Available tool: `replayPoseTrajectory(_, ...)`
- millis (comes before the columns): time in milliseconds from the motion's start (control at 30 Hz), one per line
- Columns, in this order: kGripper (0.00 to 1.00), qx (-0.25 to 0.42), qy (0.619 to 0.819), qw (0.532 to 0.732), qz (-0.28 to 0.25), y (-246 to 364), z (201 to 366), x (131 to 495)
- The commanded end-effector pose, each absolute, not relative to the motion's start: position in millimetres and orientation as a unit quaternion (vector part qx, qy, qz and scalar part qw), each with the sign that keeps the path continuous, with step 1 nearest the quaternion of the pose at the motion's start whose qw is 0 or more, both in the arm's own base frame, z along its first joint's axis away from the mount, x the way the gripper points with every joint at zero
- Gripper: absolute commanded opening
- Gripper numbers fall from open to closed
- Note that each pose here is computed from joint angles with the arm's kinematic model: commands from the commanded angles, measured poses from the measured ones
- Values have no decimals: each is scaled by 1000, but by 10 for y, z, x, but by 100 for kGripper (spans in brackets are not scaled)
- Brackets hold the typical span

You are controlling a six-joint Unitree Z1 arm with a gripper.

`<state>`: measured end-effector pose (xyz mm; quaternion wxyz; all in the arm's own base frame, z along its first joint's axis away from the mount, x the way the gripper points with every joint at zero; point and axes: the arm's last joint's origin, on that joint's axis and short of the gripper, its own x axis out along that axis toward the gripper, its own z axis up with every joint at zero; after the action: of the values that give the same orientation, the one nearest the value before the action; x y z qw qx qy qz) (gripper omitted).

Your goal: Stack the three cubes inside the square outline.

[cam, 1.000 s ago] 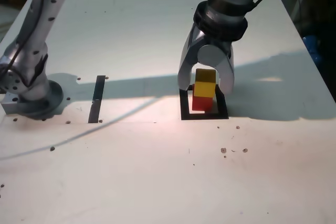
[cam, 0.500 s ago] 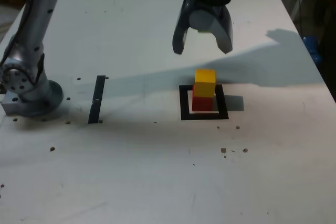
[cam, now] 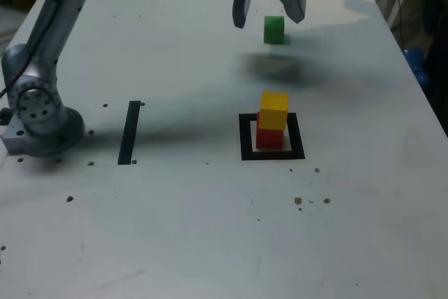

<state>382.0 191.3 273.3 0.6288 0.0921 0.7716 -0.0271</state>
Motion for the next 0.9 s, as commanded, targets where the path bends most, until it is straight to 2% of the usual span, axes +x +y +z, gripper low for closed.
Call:
replayPoseTrajectory(0, 99, 90, 774, 627, -28, 2020, 2674, 3846)
replayPoseTrajectory(300, 95, 80, 779, 622, -32, 2417, 2349, 3992)
replayPoseTrajectory(433, 89, 73, 784, 616, -34, 2505, 2212, 4034)
replayPoseTrajectory(567, 72, 71, 788, 611, -33, 2538, 2138, 4064)
replayPoseTrajectory(733, 41, 79, 789, 609, -25, 2521, 2139, 4093)
replayPoseTrajectory(800, 34, 83, 789, 608, -25, 2510, 2138, 4104)
replayPoseTrajectory(867, 31, 85, 790, 607, -25, 2499, 2131, 4114)
